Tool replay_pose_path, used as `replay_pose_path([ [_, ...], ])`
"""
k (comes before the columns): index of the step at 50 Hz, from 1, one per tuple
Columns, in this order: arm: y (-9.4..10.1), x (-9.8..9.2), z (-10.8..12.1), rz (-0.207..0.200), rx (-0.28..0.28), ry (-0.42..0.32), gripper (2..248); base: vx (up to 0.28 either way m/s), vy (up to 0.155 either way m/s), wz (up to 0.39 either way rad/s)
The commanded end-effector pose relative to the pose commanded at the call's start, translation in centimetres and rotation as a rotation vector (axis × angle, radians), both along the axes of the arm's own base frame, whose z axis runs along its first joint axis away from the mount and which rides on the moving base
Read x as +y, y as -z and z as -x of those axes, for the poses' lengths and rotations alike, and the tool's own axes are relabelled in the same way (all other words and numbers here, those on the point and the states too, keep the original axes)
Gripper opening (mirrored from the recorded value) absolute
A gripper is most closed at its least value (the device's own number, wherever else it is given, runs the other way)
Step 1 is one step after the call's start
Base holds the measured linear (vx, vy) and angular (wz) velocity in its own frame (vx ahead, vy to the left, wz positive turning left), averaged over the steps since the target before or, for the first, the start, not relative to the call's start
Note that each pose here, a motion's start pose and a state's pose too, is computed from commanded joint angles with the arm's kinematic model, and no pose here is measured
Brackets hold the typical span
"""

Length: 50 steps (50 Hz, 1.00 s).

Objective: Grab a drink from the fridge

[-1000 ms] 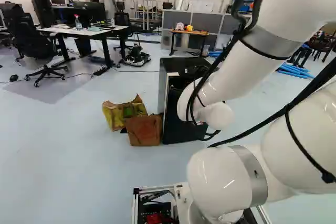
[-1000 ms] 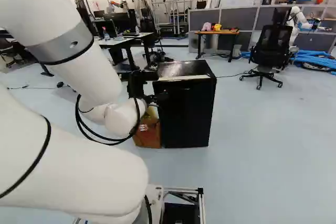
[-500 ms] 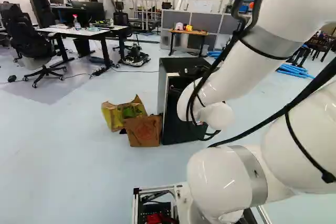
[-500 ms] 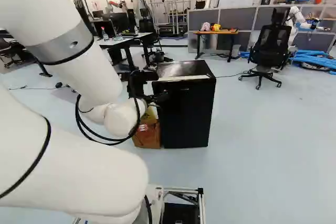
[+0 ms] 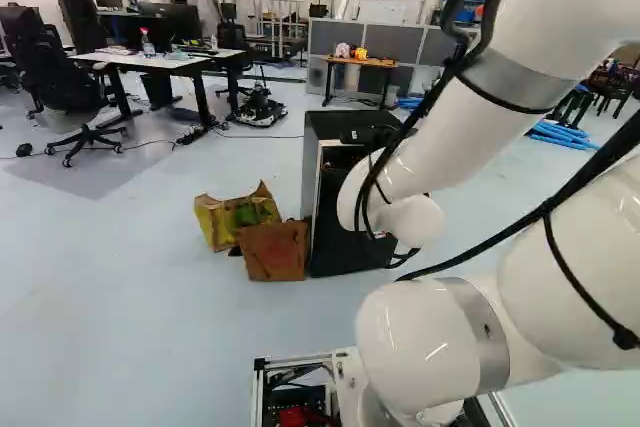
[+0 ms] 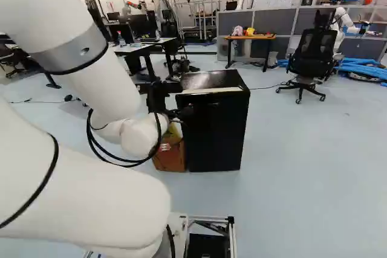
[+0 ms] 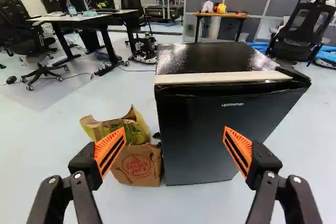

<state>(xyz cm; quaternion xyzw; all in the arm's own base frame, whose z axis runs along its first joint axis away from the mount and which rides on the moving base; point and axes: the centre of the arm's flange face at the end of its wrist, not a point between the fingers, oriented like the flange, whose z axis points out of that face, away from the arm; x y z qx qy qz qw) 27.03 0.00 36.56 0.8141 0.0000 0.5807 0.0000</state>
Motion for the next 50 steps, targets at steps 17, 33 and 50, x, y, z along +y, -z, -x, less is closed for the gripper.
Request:
replay_pose_path([
  [17, 0.00, 0.00, 0.00, 0.000, 0.000, 0.000, 247, 0.000, 0.000, 0.000],
  [33, 0.00, 0.00, 0.00, 0.000, 0.000, 0.000, 247, 0.000, 0.000, 0.000],
  [50, -0.05, 0.25, -0.33, 0.000, 0.002, -0.009, 247, 0.000, 0.000, 0.000],
])
